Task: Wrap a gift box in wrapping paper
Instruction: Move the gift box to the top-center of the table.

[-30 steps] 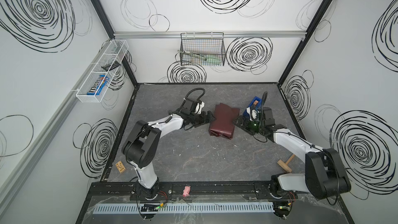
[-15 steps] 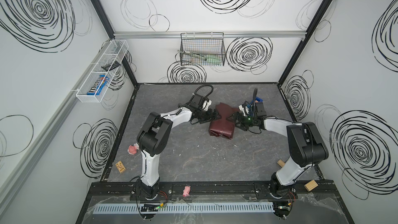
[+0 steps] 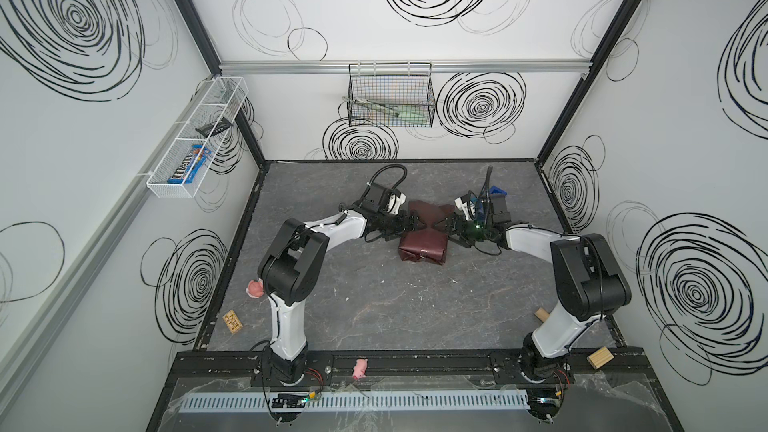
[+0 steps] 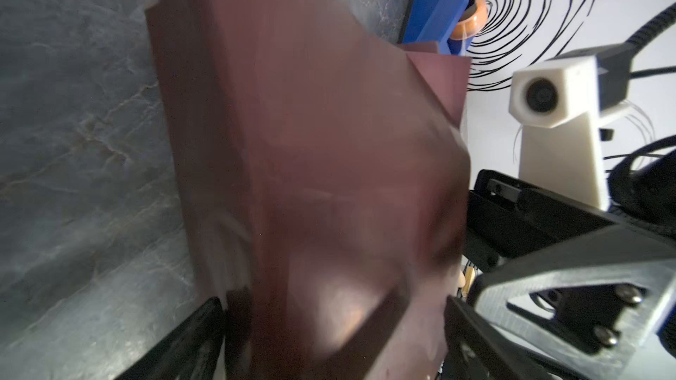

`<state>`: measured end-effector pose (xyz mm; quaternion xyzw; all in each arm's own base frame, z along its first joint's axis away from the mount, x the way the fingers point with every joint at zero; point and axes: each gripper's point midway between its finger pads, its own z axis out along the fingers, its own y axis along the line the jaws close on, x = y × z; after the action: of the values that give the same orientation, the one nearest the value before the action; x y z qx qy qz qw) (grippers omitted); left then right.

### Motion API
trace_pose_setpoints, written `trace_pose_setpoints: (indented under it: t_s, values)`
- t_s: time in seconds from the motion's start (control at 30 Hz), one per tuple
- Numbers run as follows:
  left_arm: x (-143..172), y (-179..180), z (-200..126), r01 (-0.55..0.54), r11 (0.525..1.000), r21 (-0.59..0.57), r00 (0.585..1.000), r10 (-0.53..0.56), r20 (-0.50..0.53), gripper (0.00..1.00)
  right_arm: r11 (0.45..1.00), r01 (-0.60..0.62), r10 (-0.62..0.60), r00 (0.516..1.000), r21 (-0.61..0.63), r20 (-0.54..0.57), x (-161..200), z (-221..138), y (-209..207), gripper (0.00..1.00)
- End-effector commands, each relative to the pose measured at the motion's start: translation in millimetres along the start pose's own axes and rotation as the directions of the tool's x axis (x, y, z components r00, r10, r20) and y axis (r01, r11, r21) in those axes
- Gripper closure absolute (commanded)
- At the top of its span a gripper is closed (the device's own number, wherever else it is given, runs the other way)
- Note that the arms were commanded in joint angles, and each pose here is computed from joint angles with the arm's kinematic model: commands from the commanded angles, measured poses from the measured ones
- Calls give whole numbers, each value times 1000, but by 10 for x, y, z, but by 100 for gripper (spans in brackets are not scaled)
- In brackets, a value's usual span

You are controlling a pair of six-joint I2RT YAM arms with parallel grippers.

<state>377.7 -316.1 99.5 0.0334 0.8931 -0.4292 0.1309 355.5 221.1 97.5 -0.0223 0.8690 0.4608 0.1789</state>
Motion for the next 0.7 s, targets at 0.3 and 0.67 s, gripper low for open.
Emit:
trace_pose_setpoints:
  t_s: [0.3, 0.67]
  values:
    - [-32, -266, -373, -76, 992, 105, 994, 67, 91, 4, 983, 161, -161, 987, -86, 15, -146, 50, 533, 3]
    - [401, 59, -393, -4, 996, 88, 997, -3, 76, 4, 996, 87, -87, 994, -7, -65, 438, 113, 194, 3]
